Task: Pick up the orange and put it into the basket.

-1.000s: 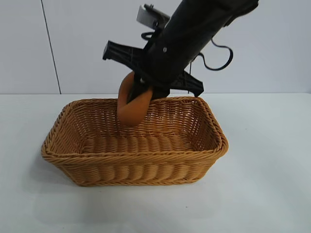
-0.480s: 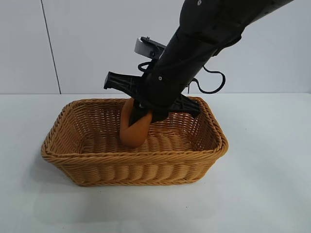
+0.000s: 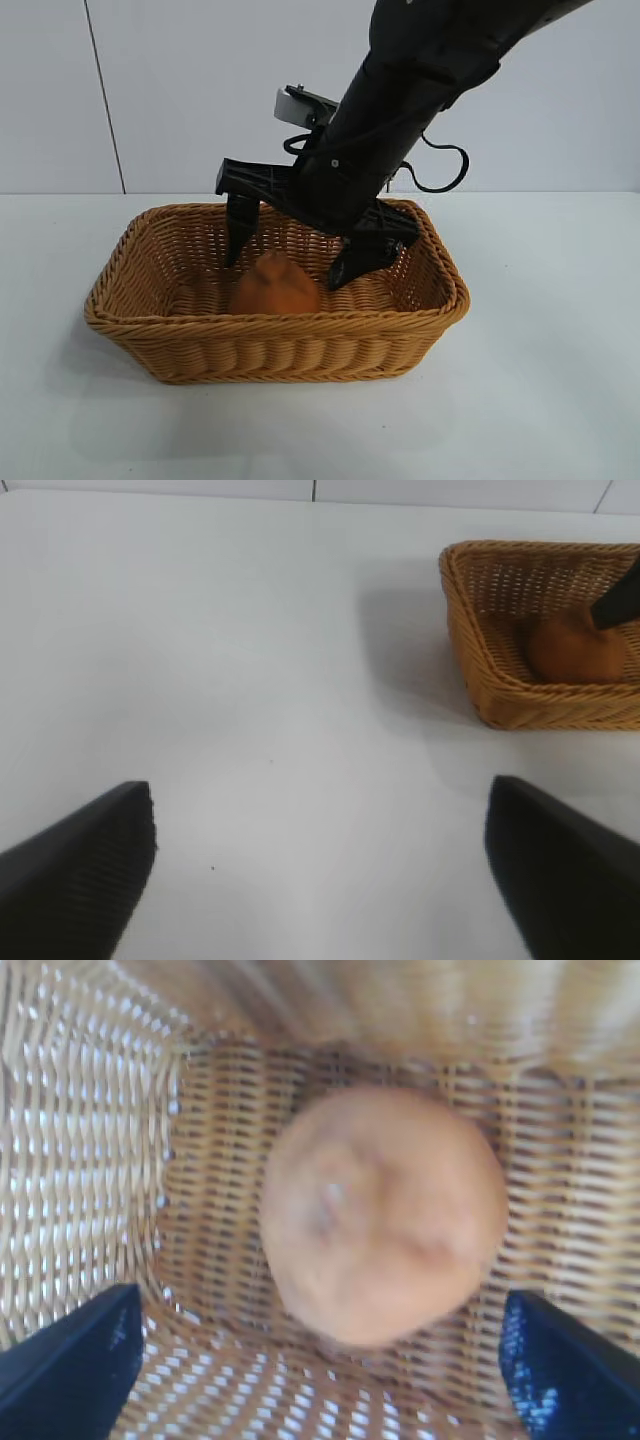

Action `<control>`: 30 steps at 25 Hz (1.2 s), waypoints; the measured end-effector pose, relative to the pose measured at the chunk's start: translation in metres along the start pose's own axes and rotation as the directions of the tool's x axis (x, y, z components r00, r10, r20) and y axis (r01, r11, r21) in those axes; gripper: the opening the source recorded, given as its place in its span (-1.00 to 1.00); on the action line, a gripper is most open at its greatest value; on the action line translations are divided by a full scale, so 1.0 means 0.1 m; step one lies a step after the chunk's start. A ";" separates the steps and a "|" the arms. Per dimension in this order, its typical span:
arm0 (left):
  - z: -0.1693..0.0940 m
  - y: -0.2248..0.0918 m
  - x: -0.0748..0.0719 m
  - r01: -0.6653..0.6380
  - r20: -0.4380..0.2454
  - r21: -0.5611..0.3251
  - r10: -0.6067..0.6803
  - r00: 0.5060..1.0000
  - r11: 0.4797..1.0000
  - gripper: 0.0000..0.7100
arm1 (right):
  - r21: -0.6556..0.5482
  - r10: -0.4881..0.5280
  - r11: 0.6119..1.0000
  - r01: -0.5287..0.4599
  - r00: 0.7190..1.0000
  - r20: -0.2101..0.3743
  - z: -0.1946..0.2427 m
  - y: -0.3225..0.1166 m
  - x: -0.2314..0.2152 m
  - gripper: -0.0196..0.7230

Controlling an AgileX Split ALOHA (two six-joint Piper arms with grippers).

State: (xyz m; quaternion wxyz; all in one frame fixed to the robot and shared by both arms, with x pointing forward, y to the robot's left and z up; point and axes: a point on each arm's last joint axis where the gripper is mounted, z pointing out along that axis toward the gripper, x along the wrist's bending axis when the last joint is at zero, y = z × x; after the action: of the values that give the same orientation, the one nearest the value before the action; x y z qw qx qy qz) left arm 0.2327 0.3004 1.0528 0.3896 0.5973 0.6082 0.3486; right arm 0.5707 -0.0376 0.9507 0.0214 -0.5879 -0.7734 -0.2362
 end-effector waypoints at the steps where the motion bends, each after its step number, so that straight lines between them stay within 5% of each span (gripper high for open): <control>1: 0.00 0.00 0.00 0.000 0.000 0.000 0.000 1.000 1.000 0.80 | 0.013 -0.012 1.000 0.012 1.000 0.003 -0.06 0.05 0.02 0.88; 5: 0.00 0.00 0.00 0.000 0.000 -0.003 0.000 1.000 1.000 0.80 | 0.068 -0.102 0.993 0.098 0.993 0.056 -0.37 0.27 0.07 0.89; 13: 0.00 0.00 0.00 0.000 0.000 -0.003 0.000 1.000 1.000 0.80 | 0.114 -0.211 0.976 0.186 0.938 0.276 -0.91 0.55 0.02 0.89; 23: 0.00 0.00 0.00 0.000 0.000 -0.003 0.000 1.000 1.000 0.80 | 0.060 -0.031 0.998 0.009 0.926 0.377 -1.14 0.80 -0.89 0.89; 30: 0.00 0.00 0.00 0.000 0.000 -0.003 0.000 1.000 1.000 0.80 | 0.005 0.185 0.978 -0.210 0.872 0.453 -1.40 0.82 -1.96 0.89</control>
State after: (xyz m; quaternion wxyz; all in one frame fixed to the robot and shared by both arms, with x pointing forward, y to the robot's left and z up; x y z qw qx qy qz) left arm 0.2329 0.3004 1.0530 0.3905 0.5968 0.6077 0.3494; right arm 0.6721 -0.2523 1.0415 -0.1180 -0.7016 -0.6993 -0.0694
